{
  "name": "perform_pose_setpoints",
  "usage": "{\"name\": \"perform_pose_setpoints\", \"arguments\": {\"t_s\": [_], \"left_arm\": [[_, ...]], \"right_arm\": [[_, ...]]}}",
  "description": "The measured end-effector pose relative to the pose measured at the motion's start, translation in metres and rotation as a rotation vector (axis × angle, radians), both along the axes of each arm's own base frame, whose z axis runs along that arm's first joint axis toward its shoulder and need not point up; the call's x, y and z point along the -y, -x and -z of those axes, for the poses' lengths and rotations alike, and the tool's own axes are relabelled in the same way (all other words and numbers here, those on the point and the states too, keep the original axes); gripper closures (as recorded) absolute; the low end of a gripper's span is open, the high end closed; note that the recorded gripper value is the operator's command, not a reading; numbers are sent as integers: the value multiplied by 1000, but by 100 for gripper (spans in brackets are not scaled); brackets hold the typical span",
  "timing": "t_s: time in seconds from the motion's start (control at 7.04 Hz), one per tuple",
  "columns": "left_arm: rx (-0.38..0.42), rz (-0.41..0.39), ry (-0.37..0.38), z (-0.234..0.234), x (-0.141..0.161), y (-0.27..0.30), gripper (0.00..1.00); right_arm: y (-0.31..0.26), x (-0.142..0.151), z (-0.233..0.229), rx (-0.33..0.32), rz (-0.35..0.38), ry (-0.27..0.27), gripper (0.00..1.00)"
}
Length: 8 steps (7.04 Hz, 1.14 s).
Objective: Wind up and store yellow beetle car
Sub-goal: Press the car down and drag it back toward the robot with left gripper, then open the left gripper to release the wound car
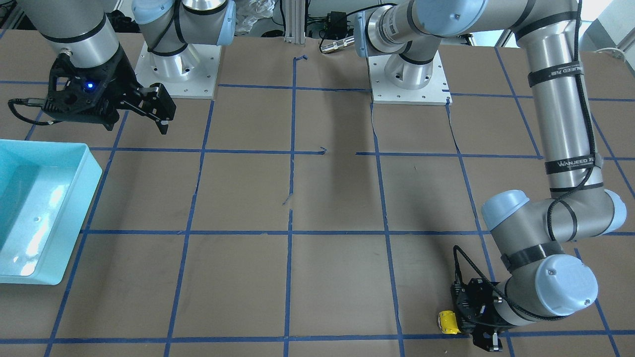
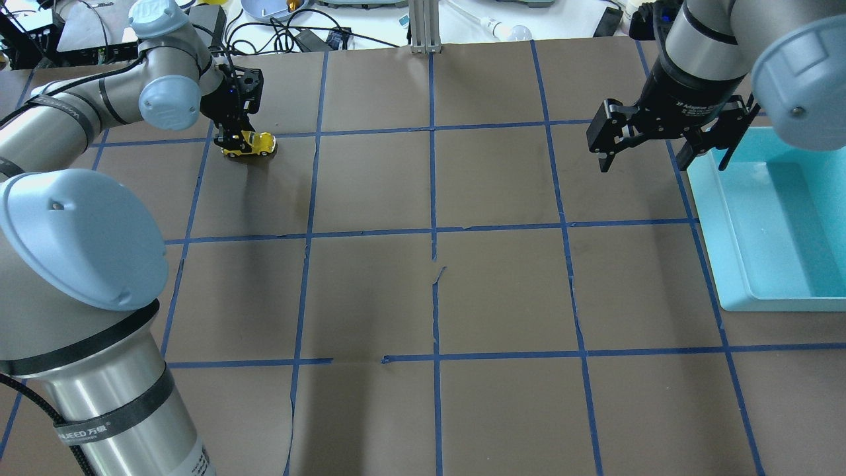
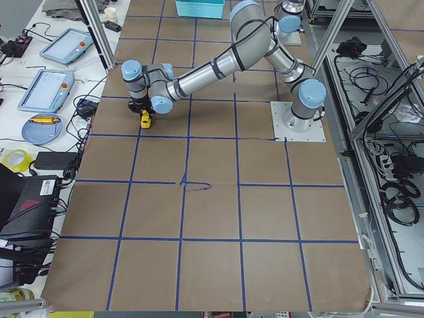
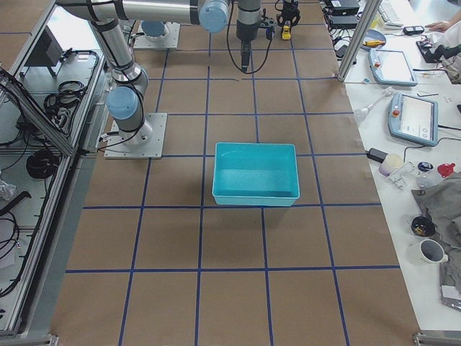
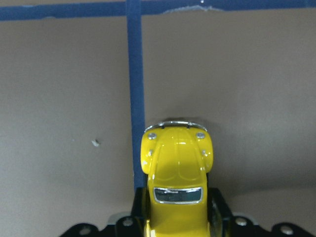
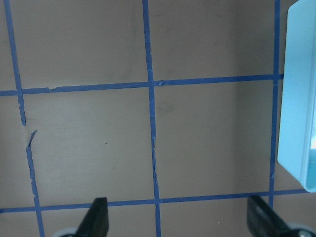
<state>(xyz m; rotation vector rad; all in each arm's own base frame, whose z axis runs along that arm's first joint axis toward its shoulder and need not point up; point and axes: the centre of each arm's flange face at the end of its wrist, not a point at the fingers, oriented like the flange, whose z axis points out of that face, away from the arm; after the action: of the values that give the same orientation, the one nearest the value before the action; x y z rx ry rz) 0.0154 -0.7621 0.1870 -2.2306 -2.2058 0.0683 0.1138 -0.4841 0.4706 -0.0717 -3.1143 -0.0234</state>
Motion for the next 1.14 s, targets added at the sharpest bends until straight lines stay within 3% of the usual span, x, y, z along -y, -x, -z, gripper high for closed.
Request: {"name": "perform_pose_setpoints", "arguments": {"t_s": [0.71,0.85,1.14], "left_arm": [[3,6,1,0,-1,-28,100],[3,4,1,0,-1,-31,1],[3,2,-5,3,-2,-33,0]], "right_arm": [[0,0,0,-1,0,0,0],[0,0,0,-1,0,0,0],[0,0,0,-1,0,-1,0]]}}
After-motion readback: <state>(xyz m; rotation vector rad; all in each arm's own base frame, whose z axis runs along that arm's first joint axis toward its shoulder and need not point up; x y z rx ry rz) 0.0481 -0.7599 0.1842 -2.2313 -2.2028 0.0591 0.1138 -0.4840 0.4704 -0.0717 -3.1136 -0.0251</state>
